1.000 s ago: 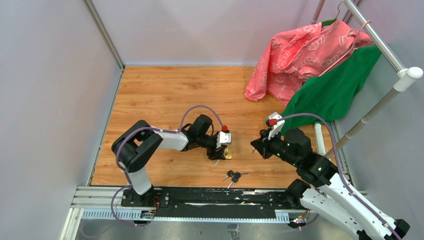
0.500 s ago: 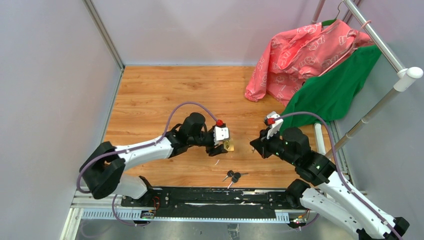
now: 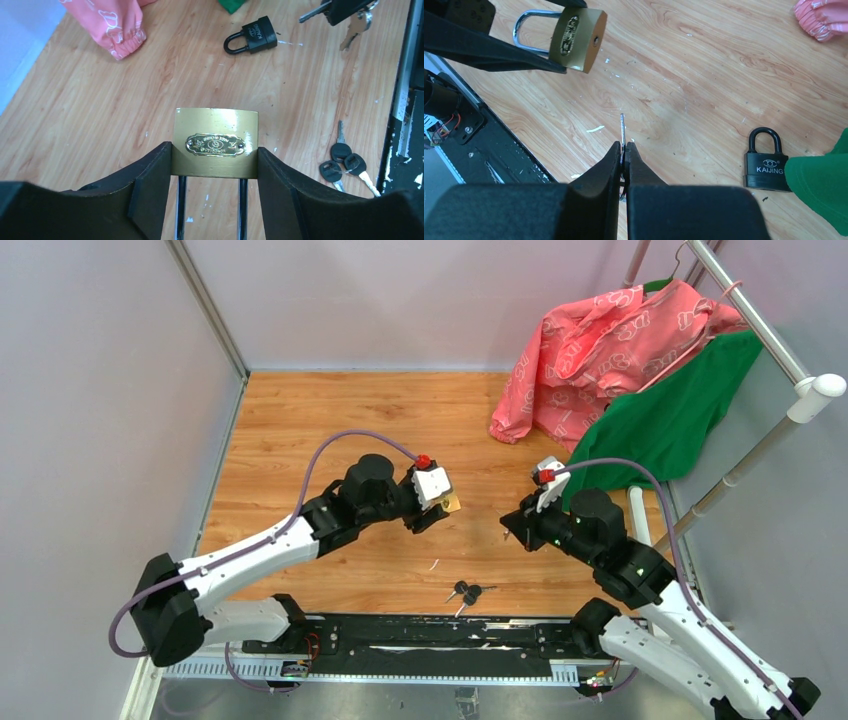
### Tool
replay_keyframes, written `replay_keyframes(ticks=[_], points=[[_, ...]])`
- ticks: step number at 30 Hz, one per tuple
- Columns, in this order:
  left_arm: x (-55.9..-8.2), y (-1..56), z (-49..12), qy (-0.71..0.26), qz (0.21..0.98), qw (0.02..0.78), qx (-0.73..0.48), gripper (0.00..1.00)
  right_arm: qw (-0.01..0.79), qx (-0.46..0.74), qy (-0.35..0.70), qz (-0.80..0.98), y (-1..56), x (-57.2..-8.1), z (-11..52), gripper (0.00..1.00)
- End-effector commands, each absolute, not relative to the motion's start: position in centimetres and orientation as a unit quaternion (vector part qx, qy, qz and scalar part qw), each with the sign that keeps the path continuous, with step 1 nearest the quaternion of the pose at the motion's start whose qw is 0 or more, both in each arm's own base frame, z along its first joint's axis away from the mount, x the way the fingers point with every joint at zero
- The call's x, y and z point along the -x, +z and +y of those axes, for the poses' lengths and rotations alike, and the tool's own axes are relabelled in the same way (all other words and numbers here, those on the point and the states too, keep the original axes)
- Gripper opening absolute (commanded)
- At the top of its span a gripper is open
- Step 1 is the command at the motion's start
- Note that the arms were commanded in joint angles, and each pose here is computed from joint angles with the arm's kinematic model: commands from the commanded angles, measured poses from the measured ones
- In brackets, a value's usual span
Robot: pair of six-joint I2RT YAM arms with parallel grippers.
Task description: Unlock with the key
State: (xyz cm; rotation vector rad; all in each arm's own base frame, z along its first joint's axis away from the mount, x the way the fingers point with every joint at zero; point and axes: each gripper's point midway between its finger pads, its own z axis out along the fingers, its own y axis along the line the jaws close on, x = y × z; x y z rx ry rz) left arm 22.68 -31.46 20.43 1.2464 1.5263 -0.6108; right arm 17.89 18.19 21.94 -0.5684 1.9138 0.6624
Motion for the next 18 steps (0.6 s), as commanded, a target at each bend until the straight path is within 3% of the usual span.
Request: replay_keyframes(ticks=[1,18], points=[[-21.6,23.7,-31.3,-0.258,0.595,0.554,-0.522,0.0,0.506,0.248,0.274,0.779,23.5,-18.0,18.0,0.0],[-20.7,21.9,-32.5,-0.227,0.506,0.601,-0.576,0.0,0.376,0.295,0.4,0.782,26.1,-14.7,19.9,0.0]])
